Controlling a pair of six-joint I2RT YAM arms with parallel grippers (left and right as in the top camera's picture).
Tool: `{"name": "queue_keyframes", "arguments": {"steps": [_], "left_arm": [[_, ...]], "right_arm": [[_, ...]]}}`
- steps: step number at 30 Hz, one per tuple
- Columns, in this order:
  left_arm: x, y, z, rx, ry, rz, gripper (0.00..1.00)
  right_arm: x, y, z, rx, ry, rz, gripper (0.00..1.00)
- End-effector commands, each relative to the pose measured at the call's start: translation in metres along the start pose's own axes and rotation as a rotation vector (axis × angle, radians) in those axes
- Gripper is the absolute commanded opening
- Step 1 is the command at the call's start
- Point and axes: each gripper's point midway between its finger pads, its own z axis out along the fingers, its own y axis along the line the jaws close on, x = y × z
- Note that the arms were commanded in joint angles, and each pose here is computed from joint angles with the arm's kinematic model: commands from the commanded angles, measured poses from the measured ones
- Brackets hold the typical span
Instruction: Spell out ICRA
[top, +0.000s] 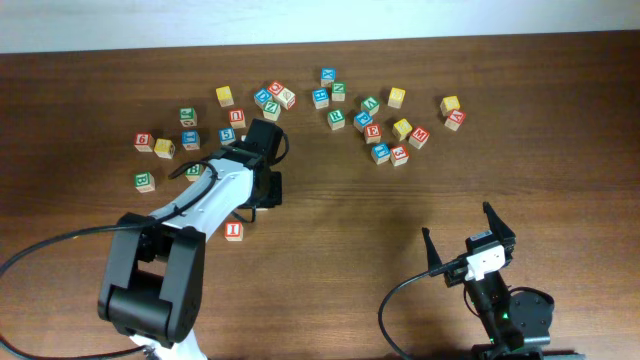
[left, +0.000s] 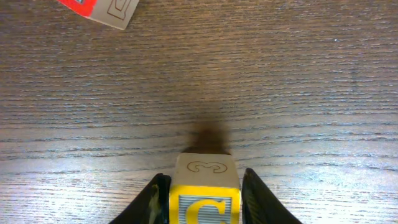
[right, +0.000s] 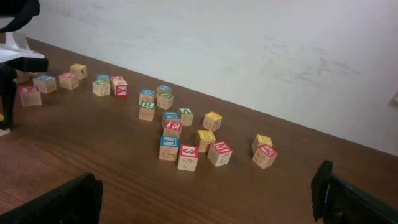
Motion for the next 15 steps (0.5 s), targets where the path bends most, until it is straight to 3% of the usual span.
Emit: {"name": "queue_keyframes", "arguments": {"steps": [1,8,15], "left_arm": [[0.002,-0.001,0.003,0.007,0.010,0.000,0.30],[-0.002,-0.001,-0.005,0.011,-0.003,-0.002,0.27],[-0.010,0.002,-0.058,0.047,-0.093,-0.063,0.26]], "right_arm": [[0.001,0.004,0.000,-0.019,-0.001,0.005,0.98],[0.001,0.004,0.000,-0.019,-0.001,0.005,0.99],[0.001,0.004,0.000,-0.019,-0.001,0.004,0.98]]}}
